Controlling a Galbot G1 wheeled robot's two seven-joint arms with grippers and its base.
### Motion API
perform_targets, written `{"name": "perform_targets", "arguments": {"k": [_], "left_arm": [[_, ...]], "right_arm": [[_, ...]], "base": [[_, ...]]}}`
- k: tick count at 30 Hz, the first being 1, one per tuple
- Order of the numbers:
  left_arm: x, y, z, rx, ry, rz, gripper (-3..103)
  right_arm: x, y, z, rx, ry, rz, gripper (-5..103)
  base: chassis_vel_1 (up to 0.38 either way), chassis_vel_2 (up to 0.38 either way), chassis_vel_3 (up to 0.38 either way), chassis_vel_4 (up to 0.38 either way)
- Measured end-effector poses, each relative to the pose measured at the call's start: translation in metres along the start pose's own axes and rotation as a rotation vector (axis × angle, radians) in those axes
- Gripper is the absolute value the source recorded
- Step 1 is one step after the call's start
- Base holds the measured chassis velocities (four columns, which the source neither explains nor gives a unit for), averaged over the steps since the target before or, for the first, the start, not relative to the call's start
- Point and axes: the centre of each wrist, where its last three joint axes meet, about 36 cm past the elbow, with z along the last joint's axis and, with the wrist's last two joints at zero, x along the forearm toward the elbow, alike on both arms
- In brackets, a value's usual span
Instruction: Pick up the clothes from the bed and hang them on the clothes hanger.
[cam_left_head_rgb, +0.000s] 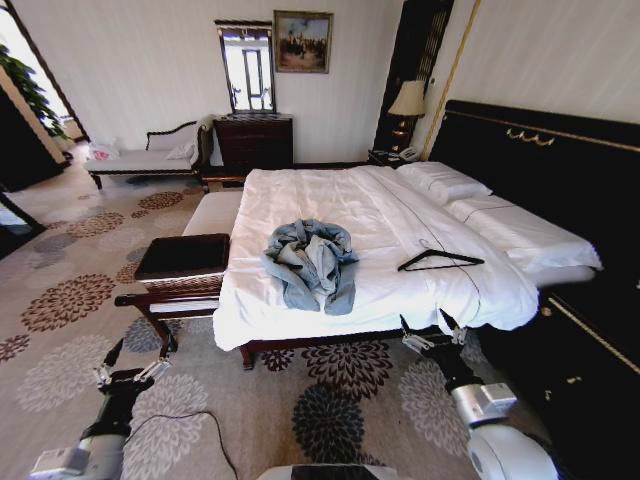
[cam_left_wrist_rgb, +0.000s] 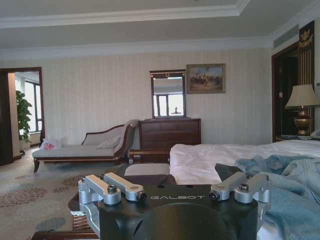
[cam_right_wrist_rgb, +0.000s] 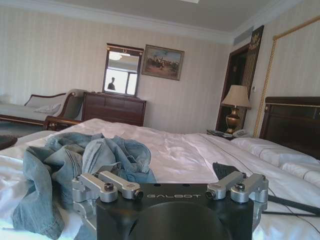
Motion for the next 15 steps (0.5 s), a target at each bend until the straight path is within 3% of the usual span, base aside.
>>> {"name": "perform_targets", "arguments": {"k": [4,10,11,13,15], "left_arm": [[0.0001,0.0004,0.0015,-0.002,0.003,-0.002,100],[0.0021,0.0011,0.0045,-0.005,0.008,-0.007,100],[0.0026,0.0010,0.0051,-0.004,0.009,-0.009,100],[0.0028,0.0009,0.0053,-0.004,0.010,-0.010,100],[0.0035,0.0004,0.0060,-0.002,0.010,-0.012,100]], "right_arm": [[0.0009,-0.0002,0.0045,0.004,0.019,0.015,86],[0.0011,0.0009,0.0063,-0.001,0.044,0.038,96],[0.0014,0.0012,0.0068,-0.003,0.050,0.045,89],[0.0017,0.0013,0.0070,-0.003,0.053,0.046,89],[0.0034,0.0016,0.0077,-0.001,0.062,0.046,82]], "base": [[0.000,0.000,0.000,0.000],[0.000,0.000,0.000,0.000],[-0.063,0.032,0.032,-0.032],[-0.063,0.032,0.032,-0.042],[-0.060,0.039,0.061,-0.045]]}}
